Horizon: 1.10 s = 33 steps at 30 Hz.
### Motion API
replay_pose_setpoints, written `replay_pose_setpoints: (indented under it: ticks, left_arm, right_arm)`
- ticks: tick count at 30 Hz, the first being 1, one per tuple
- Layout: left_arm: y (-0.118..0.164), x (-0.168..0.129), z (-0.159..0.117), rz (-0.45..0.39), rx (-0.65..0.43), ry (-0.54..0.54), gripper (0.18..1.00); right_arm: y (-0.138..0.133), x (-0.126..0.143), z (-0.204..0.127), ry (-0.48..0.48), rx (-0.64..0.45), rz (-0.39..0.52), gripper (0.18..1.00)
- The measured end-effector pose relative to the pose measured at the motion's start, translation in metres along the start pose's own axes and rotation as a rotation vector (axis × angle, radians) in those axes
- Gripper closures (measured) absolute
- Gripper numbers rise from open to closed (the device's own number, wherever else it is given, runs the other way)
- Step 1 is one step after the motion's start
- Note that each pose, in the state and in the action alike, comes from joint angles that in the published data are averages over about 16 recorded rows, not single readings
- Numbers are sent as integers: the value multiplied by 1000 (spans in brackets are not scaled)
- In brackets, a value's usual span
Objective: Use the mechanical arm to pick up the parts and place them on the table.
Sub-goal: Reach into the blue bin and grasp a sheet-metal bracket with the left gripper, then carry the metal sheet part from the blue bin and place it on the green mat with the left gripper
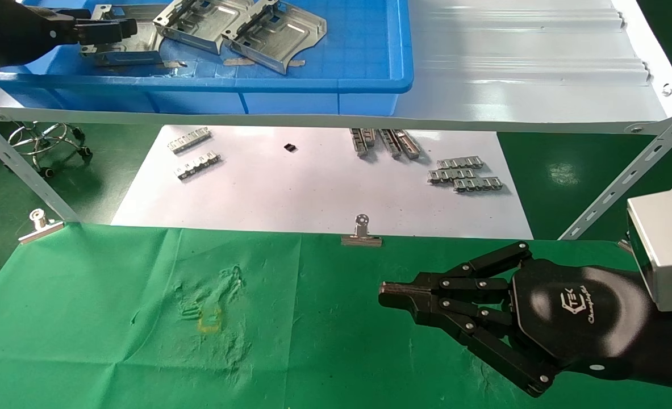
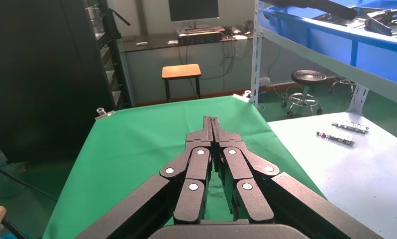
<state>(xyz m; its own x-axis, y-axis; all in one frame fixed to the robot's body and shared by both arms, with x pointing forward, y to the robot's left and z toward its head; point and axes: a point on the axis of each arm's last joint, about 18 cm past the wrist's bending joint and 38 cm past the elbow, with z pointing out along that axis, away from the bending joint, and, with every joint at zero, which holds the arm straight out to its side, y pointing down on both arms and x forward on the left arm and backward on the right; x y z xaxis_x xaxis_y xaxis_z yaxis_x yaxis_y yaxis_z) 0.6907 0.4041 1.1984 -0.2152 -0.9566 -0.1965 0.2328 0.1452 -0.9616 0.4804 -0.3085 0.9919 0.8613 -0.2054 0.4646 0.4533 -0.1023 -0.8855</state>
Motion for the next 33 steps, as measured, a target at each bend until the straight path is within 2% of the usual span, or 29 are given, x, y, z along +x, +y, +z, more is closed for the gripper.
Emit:
replay_pose_setpoints:
  ticks: [4,20,26,33]
  left_arm:
    - [1,-1,0,6,-7,-8,408]
    - [2,-8,2,19,5,-53,786]
    - [-3,-10,2,23,31,-68,872]
    - [-12,-8,0,29,81,-48,911]
  right_arm:
    - [0,0,0,0,0,0,987]
    - [0,0,0,0,0,0,987]
    - [0,0,0,0,0,0,987]
    - [0,0,0,0,0,0,987]
